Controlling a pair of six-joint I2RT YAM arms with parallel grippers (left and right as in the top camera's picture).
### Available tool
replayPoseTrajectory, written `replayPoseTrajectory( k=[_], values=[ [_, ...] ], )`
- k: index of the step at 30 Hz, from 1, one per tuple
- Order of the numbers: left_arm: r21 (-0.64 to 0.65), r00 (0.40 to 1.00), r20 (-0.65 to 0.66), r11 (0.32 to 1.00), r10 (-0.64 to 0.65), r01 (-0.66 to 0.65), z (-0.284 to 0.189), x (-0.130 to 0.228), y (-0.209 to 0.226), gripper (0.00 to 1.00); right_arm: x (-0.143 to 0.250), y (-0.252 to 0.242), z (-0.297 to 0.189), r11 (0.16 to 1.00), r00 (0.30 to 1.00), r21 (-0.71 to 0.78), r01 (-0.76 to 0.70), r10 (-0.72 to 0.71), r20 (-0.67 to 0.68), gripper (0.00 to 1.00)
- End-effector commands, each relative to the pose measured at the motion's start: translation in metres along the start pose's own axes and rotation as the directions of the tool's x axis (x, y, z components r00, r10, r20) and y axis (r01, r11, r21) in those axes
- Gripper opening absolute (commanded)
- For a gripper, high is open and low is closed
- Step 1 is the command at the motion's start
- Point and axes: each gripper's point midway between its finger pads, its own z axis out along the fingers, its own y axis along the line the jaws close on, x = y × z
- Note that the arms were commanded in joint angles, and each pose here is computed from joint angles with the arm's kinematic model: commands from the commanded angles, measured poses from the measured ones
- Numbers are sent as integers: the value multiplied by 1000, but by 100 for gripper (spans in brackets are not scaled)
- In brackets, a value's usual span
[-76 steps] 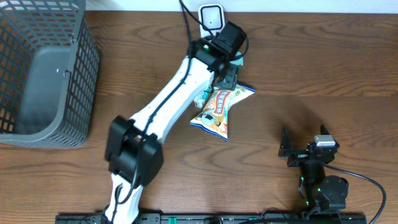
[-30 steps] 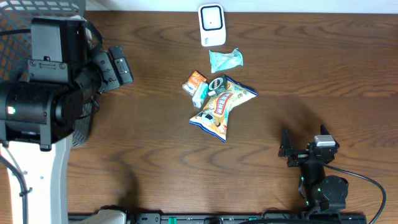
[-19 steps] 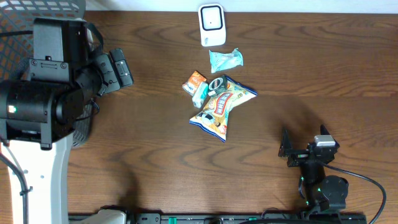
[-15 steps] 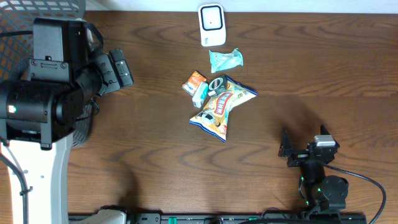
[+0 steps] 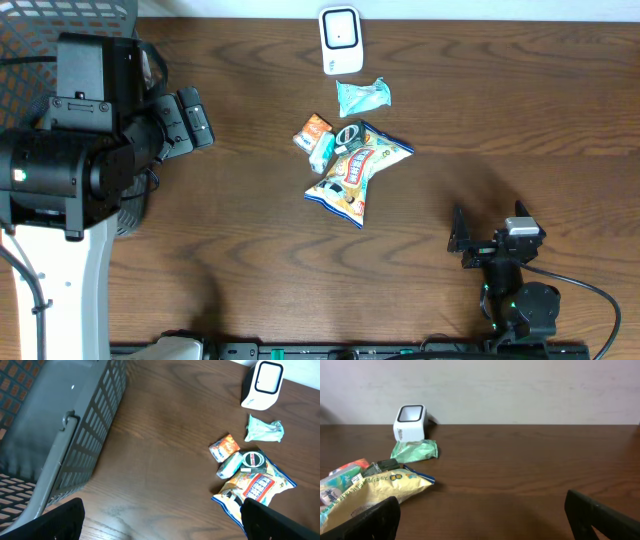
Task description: Scan the item barcode
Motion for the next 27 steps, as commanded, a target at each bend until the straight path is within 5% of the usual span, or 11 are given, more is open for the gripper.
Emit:
replayPoseTrajectory(
  k=[1, 27],
  values=[
    [-14, 1000, -13, 1000, -5, 5, 5, 0, 2, 98, 1, 0, 0, 1000, 1000, 2, -10, 10, -1, 99],
    [51, 996, -88, 998, 31, -27, 6, 16, -8, 98, 1, 0, 0, 1000, 1000, 2, -10, 10, -1, 99]
  ],
)
